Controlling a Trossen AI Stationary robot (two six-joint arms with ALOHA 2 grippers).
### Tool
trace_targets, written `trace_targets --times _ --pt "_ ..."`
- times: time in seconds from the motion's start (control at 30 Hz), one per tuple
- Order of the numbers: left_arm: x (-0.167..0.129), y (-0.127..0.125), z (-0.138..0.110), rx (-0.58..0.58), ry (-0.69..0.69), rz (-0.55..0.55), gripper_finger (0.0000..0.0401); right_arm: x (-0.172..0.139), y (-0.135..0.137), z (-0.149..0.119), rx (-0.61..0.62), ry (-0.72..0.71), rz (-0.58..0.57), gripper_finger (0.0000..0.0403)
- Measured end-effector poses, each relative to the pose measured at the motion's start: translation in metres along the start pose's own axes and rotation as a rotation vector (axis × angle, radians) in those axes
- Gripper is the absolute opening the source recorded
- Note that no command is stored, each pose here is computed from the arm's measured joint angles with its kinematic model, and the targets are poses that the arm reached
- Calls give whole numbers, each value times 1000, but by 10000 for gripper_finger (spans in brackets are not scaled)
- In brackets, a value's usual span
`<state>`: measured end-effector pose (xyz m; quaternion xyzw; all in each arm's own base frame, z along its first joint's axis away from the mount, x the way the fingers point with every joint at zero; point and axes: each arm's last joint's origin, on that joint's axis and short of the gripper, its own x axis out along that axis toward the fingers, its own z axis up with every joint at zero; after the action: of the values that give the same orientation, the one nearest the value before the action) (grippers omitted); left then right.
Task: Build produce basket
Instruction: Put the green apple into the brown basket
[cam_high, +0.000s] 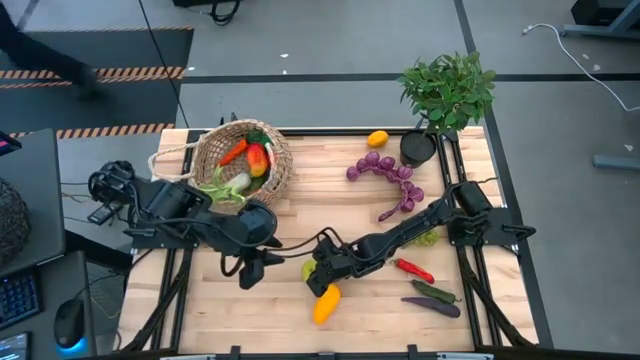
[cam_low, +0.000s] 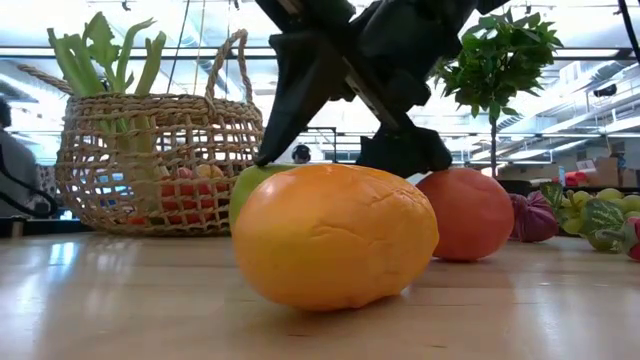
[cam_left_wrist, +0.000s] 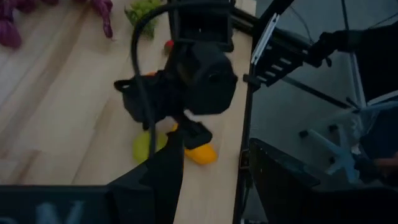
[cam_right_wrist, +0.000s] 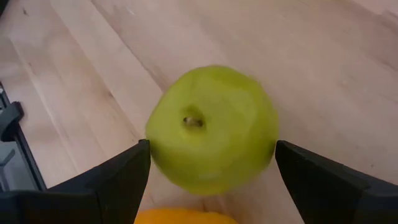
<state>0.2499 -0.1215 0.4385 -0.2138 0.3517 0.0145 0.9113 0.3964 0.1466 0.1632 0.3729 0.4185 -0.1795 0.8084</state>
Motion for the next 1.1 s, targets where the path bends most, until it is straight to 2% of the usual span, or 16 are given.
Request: trace_targets --times 0.3,0.47,0.63,0.7,0.8,0.87,0.97,1.1 --pt "-6 24 -25 39 260 242 177 -6 3 4 3 -12 24 348" --pt "-7 25 -26 46 277 258 180 -10 3 12 -6 -48 30 348" --pt "-7 25 -27 49 278 255 175 -9 1 16 -37 -18 45 348" --pt "-7 25 -27 48 279 252 173 -9 4 17 -123 4 88 348" --pt "-7 24 -27 45 294 238 173 -11 10 15 -354 50 181 348" --pt "-8 24 -28 40 314 218 173 -13 10 12 -472 94 174 348" --pt "-11 24 -29 30 340 188 172 -16 7 11 -564 112 100 348" --pt "-10 23 -29 12 342 188 173 -15 4 12 -608 112 76 348"
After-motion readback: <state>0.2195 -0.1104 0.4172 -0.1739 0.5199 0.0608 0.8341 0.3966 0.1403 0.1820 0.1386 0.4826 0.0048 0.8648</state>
